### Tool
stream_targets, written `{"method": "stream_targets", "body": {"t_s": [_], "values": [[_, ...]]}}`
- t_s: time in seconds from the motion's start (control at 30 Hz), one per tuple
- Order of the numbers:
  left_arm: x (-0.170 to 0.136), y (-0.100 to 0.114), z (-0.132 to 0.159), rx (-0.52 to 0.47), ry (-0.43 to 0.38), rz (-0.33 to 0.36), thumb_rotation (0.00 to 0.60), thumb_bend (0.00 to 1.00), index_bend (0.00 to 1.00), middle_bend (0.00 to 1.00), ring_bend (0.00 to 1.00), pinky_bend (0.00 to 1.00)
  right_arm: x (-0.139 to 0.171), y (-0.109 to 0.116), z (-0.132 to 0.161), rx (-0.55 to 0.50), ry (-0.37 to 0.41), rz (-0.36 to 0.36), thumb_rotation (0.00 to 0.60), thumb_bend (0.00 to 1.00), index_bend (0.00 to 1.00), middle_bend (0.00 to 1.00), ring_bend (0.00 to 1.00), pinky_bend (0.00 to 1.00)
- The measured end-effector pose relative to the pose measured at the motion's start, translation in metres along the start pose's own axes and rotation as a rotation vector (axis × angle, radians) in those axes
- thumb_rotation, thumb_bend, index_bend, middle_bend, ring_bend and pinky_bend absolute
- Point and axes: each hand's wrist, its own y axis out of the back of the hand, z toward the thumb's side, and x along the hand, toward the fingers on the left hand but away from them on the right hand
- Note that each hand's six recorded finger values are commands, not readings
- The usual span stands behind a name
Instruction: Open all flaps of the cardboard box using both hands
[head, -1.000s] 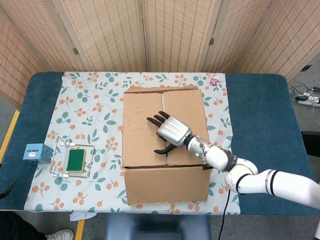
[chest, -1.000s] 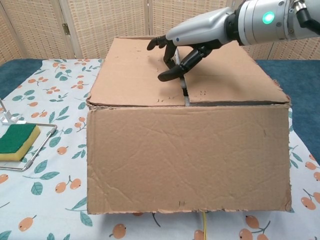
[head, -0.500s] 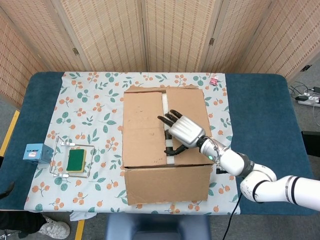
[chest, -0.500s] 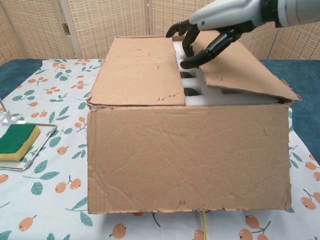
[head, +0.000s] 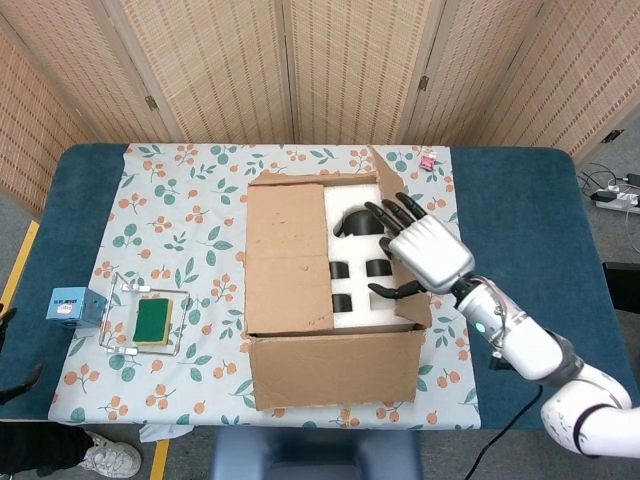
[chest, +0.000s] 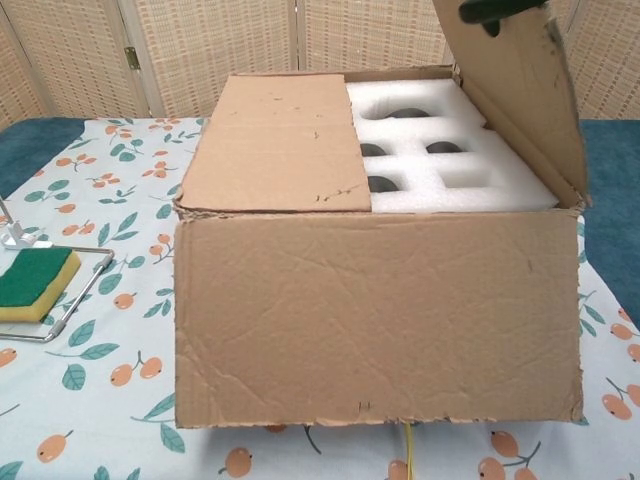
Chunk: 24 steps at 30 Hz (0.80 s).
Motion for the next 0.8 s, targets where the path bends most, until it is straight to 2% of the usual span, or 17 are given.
{"method": "stream_targets", "body": {"t_s": [0.2, 0.37, 0.53, 0.63, 0.8], "values": [[0.004, -0.002, 0.004, -0.006, -0.02, -0.014, 0.6, 0.35, 0.0, 0.05, 0.0, 0.0, 0.053, 0.012, -0.023, 0.006, -0.106, -0.057, 0.122, 0.34, 0.49, 0.0, 0.0, 0.0], [0.005, -0.002, 0.007, -0.002, -0.026, -0.014, 0.6, 0.36, 0.0, 0.05, 0.0, 0.0, 0.105, 0.007, -0.036, 0.038, -0.169, -0.096, 0.123, 0.34, 0.49, 0.0, 0.0, 0.0], [0.005, -0.002, 0.007, 0.003, -0.02, -0.006, 0.6, 0.35, 0.0, 0.05, 0.0, 0.0, 0.157, -0.013, -0.048, 0.079, -0.226, -0.098, 0.123, 0.34, 0.49, 0.0, 0.0, 0.0], [0.005, -0.001, 0.006, 0.006, -0.014, -0.002, 0.6, 0.36, 0.0, 0.05, 0.0, 0.0, 0.176, -0.032, -0.06, 0.088, -0.258, -0.075, 0.122, 0.34, 0.49, 0.0, 0.0, 0.0], [0.004, 0.0, 0.005, 0.008, -0.011, 0.009, 0.6, 0.36, 0.0, 0.05, 0.0, 0.0, 0.193, -0.059, -0.074, 0.005, -0.299, -0.063, 0.123, 0.34, 0.46, 0.0, 0.0, 0.0]]}}
